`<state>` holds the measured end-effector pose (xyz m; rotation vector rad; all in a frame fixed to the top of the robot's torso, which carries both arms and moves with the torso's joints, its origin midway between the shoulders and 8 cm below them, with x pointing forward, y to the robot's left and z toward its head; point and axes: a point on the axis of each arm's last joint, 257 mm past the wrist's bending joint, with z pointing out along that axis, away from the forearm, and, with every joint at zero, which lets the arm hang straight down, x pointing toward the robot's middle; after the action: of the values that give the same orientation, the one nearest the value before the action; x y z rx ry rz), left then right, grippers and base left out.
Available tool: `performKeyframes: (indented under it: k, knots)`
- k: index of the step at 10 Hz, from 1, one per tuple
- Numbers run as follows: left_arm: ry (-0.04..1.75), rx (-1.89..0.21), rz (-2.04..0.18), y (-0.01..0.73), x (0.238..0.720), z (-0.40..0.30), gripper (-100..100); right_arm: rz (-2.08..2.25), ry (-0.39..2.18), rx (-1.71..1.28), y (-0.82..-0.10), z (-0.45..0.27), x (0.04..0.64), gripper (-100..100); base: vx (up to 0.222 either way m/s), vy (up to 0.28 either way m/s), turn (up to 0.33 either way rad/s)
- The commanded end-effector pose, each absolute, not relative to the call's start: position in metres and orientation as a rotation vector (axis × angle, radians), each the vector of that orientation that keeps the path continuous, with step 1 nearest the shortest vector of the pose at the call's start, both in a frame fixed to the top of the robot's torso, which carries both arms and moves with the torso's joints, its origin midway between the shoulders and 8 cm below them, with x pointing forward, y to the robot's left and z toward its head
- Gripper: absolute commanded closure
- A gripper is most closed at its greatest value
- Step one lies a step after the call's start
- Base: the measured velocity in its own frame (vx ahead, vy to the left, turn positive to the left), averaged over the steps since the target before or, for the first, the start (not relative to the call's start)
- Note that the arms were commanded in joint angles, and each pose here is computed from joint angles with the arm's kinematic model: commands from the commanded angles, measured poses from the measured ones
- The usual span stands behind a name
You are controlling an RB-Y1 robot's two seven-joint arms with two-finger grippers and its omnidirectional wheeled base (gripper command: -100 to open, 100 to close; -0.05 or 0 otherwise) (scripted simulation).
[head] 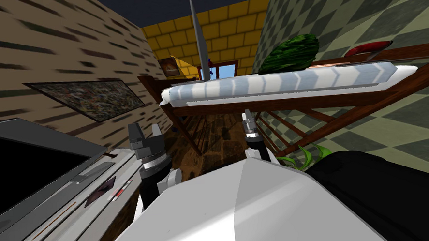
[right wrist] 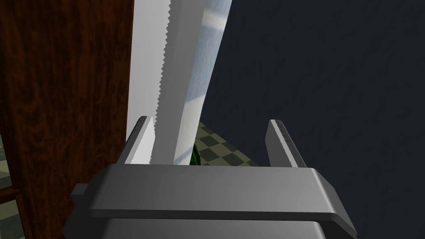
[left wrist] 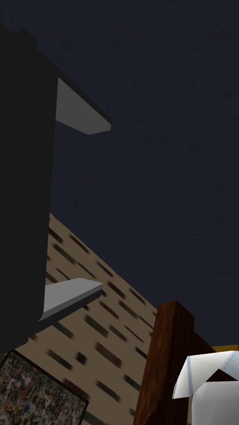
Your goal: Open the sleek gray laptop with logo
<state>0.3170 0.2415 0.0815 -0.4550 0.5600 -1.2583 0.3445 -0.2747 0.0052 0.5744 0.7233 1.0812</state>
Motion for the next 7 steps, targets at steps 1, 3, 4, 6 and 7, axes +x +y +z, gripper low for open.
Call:
performKeyframes:
  k: [1, 3, 4, 6, 7]
  knots:
    - [0.560, -0.455, -1.258, 0.242, 0.317, 0.081, 0, 1.081, 0.723, 0.574, -0.275, 0.005, 0.345, 0, 0.000, 0.000, 0.000]
    - [0.565, -0.379, -1.312, 0.226, 0.319, 0.103, -100, 1.081, 0.723, 0.574, -0.275, 0.005, 0.345, 0, 0.010, 0.010, -0.056]
    - [0.560, -0.353, -1.335, 0.221, 0.320, 0.112, -100, 1.081, 0.723, 0.574, -0.275, 0.005, 0.345, 0, 0.014, 0.021, -0.076]
    - [0.554, -0.325, -1.361, 0.214, 0.322, 0.123, -100, 1.081, 0.723, 0.574, -0.275, 0.005, 0.345, 0, 0.011, 0.022, -0.037]
    - [0.551, -0.303, -1.385, 0.208, 0.324, 0.133, -100, 1.081, 0.723, 0.574, -0.275, 0.005, 0.345, 0, 0.010, 0.012, -0.058]
